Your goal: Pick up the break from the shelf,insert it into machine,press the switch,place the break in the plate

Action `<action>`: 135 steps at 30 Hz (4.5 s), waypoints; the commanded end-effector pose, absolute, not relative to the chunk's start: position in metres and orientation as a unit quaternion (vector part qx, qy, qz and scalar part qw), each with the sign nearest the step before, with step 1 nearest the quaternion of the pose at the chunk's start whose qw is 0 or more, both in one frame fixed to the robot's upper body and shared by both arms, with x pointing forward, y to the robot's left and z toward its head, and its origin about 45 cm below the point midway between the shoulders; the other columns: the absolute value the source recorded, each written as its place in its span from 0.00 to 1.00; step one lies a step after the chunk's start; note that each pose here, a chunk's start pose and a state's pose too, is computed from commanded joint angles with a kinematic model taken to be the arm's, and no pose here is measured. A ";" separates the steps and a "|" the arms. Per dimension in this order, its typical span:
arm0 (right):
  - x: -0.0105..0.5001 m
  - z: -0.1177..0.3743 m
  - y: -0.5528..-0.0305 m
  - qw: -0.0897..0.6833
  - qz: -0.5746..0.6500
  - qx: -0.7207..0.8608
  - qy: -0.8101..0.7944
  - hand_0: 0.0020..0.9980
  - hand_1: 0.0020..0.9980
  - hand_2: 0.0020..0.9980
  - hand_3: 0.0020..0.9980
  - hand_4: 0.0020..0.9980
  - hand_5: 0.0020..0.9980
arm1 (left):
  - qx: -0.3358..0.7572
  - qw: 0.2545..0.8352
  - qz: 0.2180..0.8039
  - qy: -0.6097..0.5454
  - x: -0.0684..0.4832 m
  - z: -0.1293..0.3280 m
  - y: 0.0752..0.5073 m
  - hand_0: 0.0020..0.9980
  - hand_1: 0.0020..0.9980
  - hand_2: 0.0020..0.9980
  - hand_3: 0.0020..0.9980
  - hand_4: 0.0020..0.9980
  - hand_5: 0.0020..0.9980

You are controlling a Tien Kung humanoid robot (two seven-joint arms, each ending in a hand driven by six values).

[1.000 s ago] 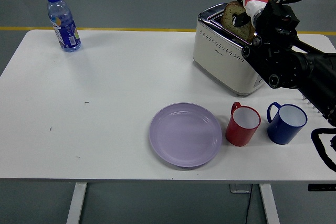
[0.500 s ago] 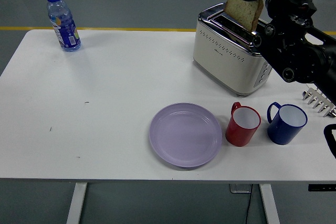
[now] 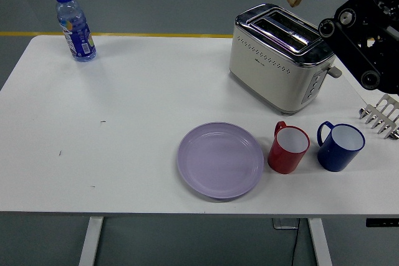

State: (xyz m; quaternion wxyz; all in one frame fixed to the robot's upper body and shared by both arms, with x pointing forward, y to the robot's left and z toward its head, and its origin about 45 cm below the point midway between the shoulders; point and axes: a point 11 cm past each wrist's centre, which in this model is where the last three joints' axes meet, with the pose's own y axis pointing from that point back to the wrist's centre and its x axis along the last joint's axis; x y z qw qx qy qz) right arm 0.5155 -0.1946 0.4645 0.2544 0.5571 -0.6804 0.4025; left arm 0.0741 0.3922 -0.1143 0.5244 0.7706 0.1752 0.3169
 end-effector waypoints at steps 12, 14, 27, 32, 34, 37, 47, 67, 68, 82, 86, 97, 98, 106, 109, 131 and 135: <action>0.493 0.450 -0.181 0.175 0.294 0.665 -0.664 0.08 0.19 0.33 0.49 0.51 0.00 | 0.769 0.525 0.317 0.179 0.072 -0.115 0.389 0.60 0.45 0.42 0.54 0.29 0.92; 0.490 0.444 -0.177 0.163 0.267 0.686 -0.657 0.08 0.20 0.33 0.49 0.52 0.00 | 0.769 0.525 0.318 0.180 0.072 -0.116 0.389 0.60 0.45 0.42 0.54 0.28 0.92; 0.466 0.415 -0.160 0.120 0.147 0.773 -0.605 0.08 0.20 0.33 0.49 0.54 0.00 | 0.767 0.527 0.318 0.182 0.072 -0.116 0.387 0.60 0.45 0.42 0.54 0.28 0.92; 0.457 0.391 -0.156 0.098 0.066 0.805 -0.581 0.08 0.19 0.33 0.49 0.54 0.00 | 0.766 0.528 0.317 0.183 0.072 -0.116 0.386 0.60 0.45 0.42 0.54 0.28 0.92; 0.455 0.385 -0.155 0.086 0.032 0.814 -0.574 0.08 0.19 0.33 0.49 0.54 0.00 | 0.766 0.528 0.317 0.183 0.072 -0.116 0.386 0.60 0.45 0.42 0.54 0.28 0.92; 0.450 0.377 -0.157 0.066 -0.017 0.822 -0.565 0.08 0.19 0.32 0.49 0.54 0.00 | 0.766 0.528 0.317 0.182 0.072 -0.116 0.385 0.60 0.45 0.42 0.54 0.28 0.92; 0.422 0.334 -0.162 0.098 -0.040 0.828 -0.550 0.08 0.19 0.32 0.49 0.54 0.00 | 0.765 0.529 0.319 0.183 0.072 -0.117 0.385 0.60 0.45 0.42 0.54 0.28 0.92; 0.380 0.243 -0.151 0.202 0.001 0.817 -0.540 0.09 0.19 0.32 0.49 0.52 0.00 | 0.765 0.528 0.323 0.179 0.076 -0.116 0.385 0.60 0.45 0.42 0.54 0.28 0.92; 0.378 0.240 -0.151 0.205 0.005 0.817 -0.539 0.09 0.19 0.32 0.49 0.52 0.00 | 0.765 0.528 0.323 0.179 0.076 -0.116 0.385 0.60 0.45 0.42 0.54 0.28 0.92; 0.374 0.228 -0.144 0.226 0.075 0.817 -0.526 0.16 0.24 0.34 0.50 0.51 0.00 | 0.764 0.529 0.325 0.177 0.078 -0.116 0.385 0.60 0.46 0.43 0.54 0.28 0.93; 0.371 0.222 -0.141 0.241 0.095 0.819 -0.512 0.19 0.26 0.36 0.51 0.49 0.00 | 0.764 0.528 0.325 0.177 0.079 -0.115 0.385 0.60 0.46 0.43 0.54 0.28 0.92; 0.366 0.214 -0.136 0.259 0.119 0.825 -0.488 0.19 0.27 0.38 0.51 0.48 0.00 | 0.764 0.529 0.326 0.175 0.081 -0.115 0.385 0.60 0.46 0.43 0.54 0.28 0.92; 0.366 0.214 -0.135 0.260 0.121 0.825 -0.487 0.22 0.29 0.39 0.52 0.48 0.00 | 0.764 0.529 0.326 0.175 0.081 -0.115 0.385 0.60 0.46 0.43 0.54 0.28 0.92; 0.363 0.210 -0.130 0.267 0.148 0.829 -0.469 0.28 0.35 0.43 0.52 0.47 0.00 | 0.764 0.528 0.327 0.174 0.082 -0.115 0.385 0.60 0.46 0.43 0.54 0.28 0.92; 0.366 0.209 -0.131 0.269 0.160 0.824 -0.471 0.28 0.35 0.43 0.52 0.47 0.00 | 0.764 0.529 0.326 0.174 0.081 -0.115 0.385 0.60 0.46 0.43 0.54 0.28 0.92; 0.370 0.202 -0.126 0.299 0.237 0.809 -0.446 0.51 0.57 0.58 0.58 0.60 0.18 | 0.763 0.529 0.328 0.174 0.083 -0.115 0.384 0.60 0.46 0.43 0.54 0.28 0.92; 0.372 0.204 -0.125 0.299 0.249 0.806 -0.447 0.62 0.65 0.65 0.65 0.64 0.20 | 0.763 0.530 0.329 0.173 0.084 -0.115 0.384 0.60 0.46 0.43 0.54 0.28 0.92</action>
